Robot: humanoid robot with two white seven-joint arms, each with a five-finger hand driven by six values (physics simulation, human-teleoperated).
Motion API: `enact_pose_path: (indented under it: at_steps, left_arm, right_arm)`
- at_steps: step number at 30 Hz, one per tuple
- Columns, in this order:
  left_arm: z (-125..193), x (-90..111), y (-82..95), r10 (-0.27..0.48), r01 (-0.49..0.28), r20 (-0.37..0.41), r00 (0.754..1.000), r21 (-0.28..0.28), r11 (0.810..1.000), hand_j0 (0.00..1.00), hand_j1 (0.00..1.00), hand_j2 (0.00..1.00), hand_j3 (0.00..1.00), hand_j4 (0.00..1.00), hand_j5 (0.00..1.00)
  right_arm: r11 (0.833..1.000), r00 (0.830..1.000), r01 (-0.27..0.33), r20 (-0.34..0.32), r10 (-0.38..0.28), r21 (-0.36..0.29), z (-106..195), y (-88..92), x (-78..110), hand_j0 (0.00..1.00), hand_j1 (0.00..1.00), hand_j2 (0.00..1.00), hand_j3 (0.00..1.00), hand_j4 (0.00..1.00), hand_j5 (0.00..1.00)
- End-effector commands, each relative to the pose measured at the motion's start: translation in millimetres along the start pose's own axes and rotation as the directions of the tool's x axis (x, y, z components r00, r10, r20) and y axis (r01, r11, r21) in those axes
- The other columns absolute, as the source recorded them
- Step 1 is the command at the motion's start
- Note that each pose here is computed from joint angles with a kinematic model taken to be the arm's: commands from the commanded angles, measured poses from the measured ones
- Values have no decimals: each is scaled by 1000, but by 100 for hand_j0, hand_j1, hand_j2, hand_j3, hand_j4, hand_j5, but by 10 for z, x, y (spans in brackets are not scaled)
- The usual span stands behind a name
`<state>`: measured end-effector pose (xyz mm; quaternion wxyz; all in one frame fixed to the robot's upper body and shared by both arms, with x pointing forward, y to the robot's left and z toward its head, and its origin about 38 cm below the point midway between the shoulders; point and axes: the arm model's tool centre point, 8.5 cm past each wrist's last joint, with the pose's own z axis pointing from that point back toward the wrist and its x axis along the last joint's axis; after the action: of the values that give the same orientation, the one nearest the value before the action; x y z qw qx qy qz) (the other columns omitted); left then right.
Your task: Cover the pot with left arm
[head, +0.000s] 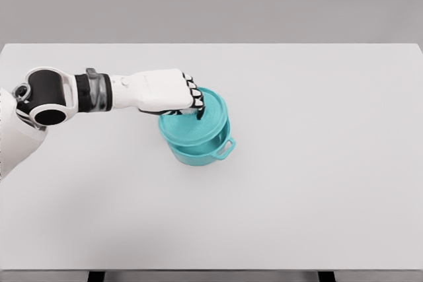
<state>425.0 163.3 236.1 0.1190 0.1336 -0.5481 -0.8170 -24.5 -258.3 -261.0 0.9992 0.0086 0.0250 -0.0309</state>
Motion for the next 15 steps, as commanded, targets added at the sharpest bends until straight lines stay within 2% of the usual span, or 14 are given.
enact_pose_path:
  at_steps: [1, 15]
  left_arm:
    - [-51, 3, 3, 2, -2, -1, 1000, 4, 1000, 53, 53, 53, 53, 53, 53]
    - [-183, 64, -105, 1, 0, 7, 1000, -22, 1000, 55, 55, 55, 55, 55, 55]
  right_arm:
    - [1000, 1000, 0, 0, 0, 0, 0, 0, 2, 100, 100, 100, 100, 100, 100]
    - [1000, 1000, 0, -1, 0, 0, 0, 1, -4, 100, 100, 100, 100, 100, 100]
